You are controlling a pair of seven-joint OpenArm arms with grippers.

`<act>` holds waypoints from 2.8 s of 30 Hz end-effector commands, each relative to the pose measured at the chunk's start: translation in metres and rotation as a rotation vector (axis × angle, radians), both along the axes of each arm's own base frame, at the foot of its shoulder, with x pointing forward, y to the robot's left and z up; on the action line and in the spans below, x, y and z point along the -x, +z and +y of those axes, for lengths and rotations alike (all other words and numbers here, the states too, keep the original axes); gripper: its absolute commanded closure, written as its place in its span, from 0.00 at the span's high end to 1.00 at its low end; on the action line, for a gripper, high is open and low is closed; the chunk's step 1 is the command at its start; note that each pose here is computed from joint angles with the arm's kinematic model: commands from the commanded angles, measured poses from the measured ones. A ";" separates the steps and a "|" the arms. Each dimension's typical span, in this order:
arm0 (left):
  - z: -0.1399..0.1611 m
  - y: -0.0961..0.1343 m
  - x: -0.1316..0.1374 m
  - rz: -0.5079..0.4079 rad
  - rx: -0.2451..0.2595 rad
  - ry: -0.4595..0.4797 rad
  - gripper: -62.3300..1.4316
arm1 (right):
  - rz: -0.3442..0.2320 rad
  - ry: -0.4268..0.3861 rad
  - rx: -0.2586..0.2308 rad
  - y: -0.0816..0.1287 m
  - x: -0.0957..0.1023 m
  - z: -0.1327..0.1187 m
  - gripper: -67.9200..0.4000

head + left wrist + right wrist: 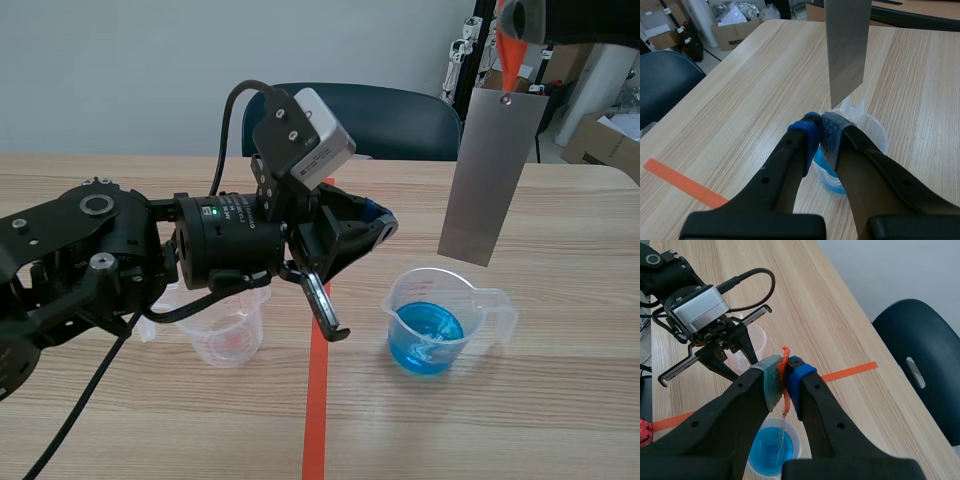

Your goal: Do the redox reaction experiment. lower the plate into the blue solution

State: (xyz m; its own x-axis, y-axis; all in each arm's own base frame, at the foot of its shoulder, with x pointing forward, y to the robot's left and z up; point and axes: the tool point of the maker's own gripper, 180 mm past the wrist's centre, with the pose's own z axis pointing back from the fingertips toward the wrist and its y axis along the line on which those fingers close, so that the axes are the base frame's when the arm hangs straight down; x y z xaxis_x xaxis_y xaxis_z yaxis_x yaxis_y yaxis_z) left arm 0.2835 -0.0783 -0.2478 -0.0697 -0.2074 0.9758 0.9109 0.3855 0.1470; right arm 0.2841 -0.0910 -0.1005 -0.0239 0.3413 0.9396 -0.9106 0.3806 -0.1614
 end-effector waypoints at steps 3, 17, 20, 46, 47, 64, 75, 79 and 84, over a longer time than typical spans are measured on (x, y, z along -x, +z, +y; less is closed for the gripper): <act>0.002 0.003 0.006 0.005 0.022 -0.010 0.17 | -0.016 0.002 -0.014 0.008 -0.001 0.000 0.01; 0.043 -0.011 0.044 0.025 -0.054 -0.054 0.67 | -0.003 0.005 -0.040 0.008 0.001 0.002 0.01; 0.054 -0.004 0.057 0.048 -0.020 -0.061 0.74 | -0.001 0.006 -0.046 0.007 0.001 0.003 0.01; 0.139 0.025 0.131 0.193 0.098 -0.023 1.00 | 0.049 0.008 -0.108 0.006 0.005 0.006 0.01; 0.142 0.026 0.131 0.194 0.105 -0.015 1.00 | 0.049 0.006 -0.107 0.006 0.005 0.005 0.01; 0.170 0.051 0.127 0.133 0.190 0.070 1.00 | 0.066 -0.058 -0.132 -0.010 -0.013 -0.006 0.01; 0.177 0.057 0.123 0.105 0.210 0.108 1.00 | 0.094 -0.053 -0.120 -0.026 -0.009 -0.001 0.01; 0.177 0.058 0.123 0.101 0.216 0.110 1.00 | 0.102 -0.052 -0.123 -0.029 -0.008 0.000 0.01; 0.177 0.058 0.123 0.103 0.214 0.110 1.00 | 0.107 -0.052 -0.113 -0.036 -0.007 0.001 0.01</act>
